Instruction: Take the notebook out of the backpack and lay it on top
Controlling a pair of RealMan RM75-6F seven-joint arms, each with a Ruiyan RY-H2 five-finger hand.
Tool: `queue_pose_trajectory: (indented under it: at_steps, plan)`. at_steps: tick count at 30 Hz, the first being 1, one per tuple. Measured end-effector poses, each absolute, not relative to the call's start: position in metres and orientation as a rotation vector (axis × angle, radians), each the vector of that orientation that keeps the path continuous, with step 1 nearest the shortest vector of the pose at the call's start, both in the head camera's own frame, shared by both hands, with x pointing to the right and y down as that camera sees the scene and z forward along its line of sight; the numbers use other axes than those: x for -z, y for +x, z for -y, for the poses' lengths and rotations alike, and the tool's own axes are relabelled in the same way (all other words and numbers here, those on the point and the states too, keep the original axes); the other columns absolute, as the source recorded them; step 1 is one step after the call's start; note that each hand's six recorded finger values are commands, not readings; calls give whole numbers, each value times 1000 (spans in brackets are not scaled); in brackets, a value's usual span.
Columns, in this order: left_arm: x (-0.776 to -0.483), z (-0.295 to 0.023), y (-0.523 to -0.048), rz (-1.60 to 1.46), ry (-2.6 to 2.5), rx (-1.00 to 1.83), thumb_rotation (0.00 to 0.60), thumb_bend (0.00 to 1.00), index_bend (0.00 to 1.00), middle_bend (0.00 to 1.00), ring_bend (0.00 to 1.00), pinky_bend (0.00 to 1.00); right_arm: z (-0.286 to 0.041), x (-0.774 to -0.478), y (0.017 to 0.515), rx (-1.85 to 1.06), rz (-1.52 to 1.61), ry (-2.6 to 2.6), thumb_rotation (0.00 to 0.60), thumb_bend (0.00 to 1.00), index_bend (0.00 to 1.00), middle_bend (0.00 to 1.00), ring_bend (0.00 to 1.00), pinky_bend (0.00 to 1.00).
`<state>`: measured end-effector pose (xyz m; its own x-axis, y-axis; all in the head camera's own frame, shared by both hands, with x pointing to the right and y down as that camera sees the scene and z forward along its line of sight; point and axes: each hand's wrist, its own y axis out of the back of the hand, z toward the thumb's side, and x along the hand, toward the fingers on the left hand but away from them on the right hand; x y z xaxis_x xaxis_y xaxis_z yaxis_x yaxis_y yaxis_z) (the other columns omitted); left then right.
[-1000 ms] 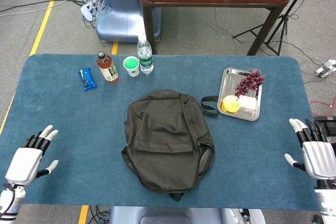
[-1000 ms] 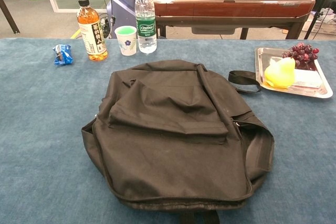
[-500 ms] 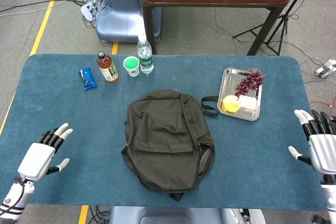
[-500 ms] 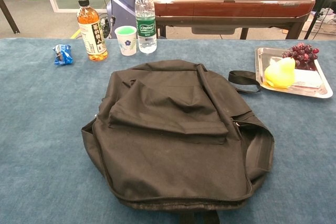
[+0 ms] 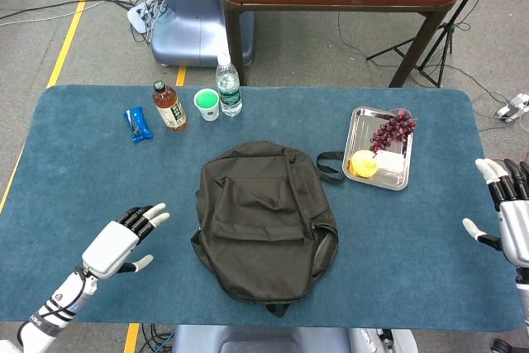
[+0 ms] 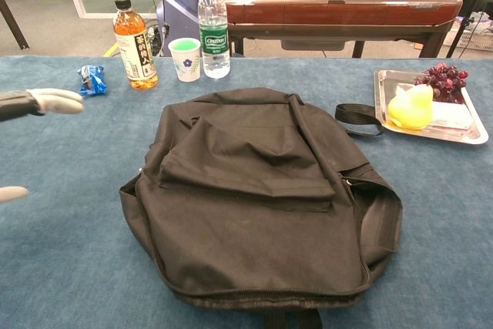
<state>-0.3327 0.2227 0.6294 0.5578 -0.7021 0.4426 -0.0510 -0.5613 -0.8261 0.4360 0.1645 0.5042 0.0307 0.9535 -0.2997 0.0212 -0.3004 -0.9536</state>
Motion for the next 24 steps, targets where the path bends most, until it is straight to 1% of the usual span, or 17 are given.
queue_pose_trajectory:
  at_steps: [10, 19, 24]
  plan:
    - [-652, -229, -278, -469, -2055, 835, 600, 227, 75, 32, 51, 109, -170, -503, 443, -1413, 1067, -1451, 600, 148, 0, 125, 14, 16]
    - [-672, -236, -252, -387, -2073, 761, 600, 227, 75, 32, 51, 109, -178, -501, 449, -1427, 1086, -1433, 600, 148, 0, 125, 14, 16]
    - [-676, -239, -240, -389, -2102, 732, 600, 227, 75, 32, 51, 109, -182, -501, 456, -1447, 1102, -1422, 600, 148, 0, 125, 14, 16]
